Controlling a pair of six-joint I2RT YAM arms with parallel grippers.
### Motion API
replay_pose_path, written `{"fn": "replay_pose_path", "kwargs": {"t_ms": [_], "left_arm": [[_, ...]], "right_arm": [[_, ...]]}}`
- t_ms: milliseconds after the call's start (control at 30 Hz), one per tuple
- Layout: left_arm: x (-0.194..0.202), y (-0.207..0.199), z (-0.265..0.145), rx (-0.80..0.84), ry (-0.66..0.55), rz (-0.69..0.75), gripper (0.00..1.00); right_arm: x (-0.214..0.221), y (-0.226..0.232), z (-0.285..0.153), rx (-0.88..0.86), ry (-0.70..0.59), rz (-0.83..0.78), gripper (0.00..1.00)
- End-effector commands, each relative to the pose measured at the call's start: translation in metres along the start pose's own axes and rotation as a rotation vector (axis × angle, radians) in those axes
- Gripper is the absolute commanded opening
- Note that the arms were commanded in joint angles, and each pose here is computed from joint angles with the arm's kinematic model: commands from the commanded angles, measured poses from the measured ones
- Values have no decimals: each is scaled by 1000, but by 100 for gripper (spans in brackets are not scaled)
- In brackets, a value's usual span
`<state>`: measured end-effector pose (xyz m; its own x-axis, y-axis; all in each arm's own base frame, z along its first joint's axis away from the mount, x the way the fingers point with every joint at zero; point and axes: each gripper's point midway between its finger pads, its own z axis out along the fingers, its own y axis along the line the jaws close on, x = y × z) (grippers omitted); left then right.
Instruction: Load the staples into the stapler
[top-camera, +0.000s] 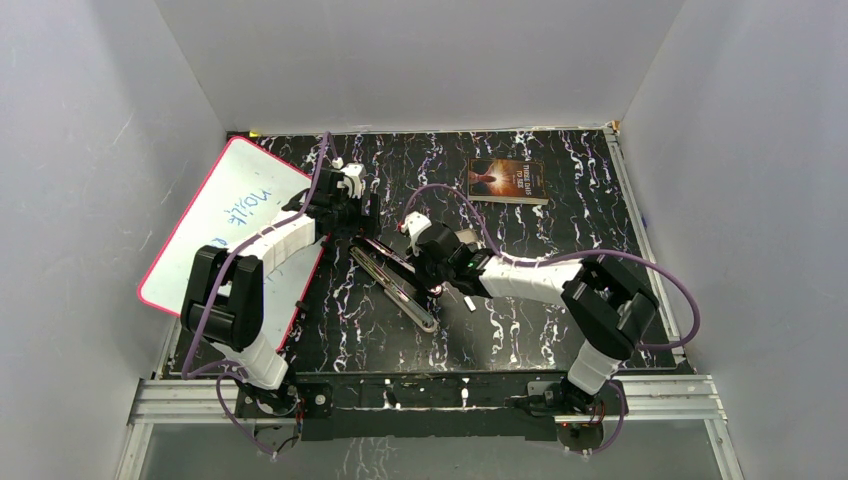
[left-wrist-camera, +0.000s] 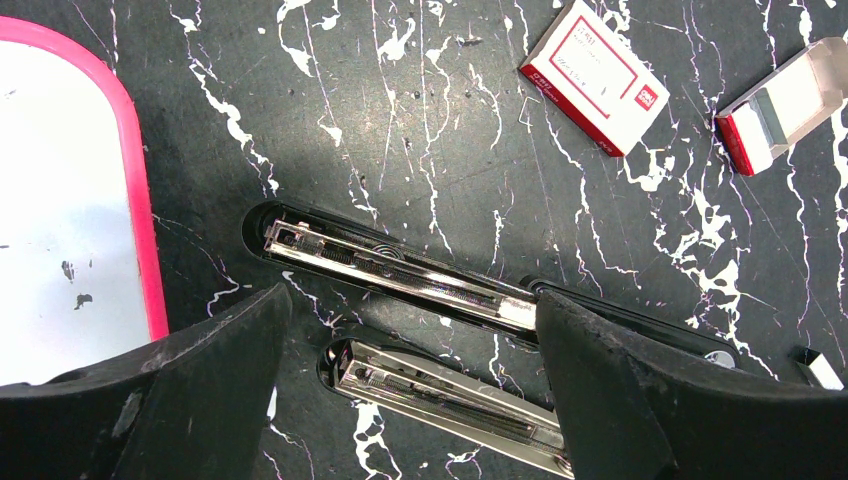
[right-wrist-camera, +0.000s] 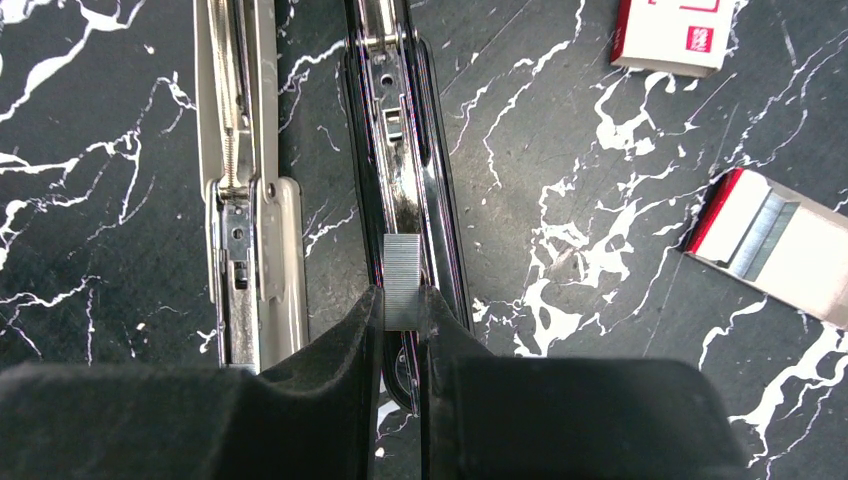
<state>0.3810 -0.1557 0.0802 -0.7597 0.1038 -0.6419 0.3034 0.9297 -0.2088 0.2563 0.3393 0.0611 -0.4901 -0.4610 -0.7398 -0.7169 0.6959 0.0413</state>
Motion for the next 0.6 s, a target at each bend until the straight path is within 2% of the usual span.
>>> {"fn": "replay_pose_path", "kwargs": {"t_ms": [0,367,567], "left_arm": [[-16,-2,-6,6,-32,10,91],[-16,-2,-6,7,-32,11,91],[-15,-2,-6,6,-30,11,91]], "right_arm": [[3,4,1,-13,36,-14,0],[4,3,1,-9,53,-33,0],[-6,4,-3,-14,13,-32,0]]}}
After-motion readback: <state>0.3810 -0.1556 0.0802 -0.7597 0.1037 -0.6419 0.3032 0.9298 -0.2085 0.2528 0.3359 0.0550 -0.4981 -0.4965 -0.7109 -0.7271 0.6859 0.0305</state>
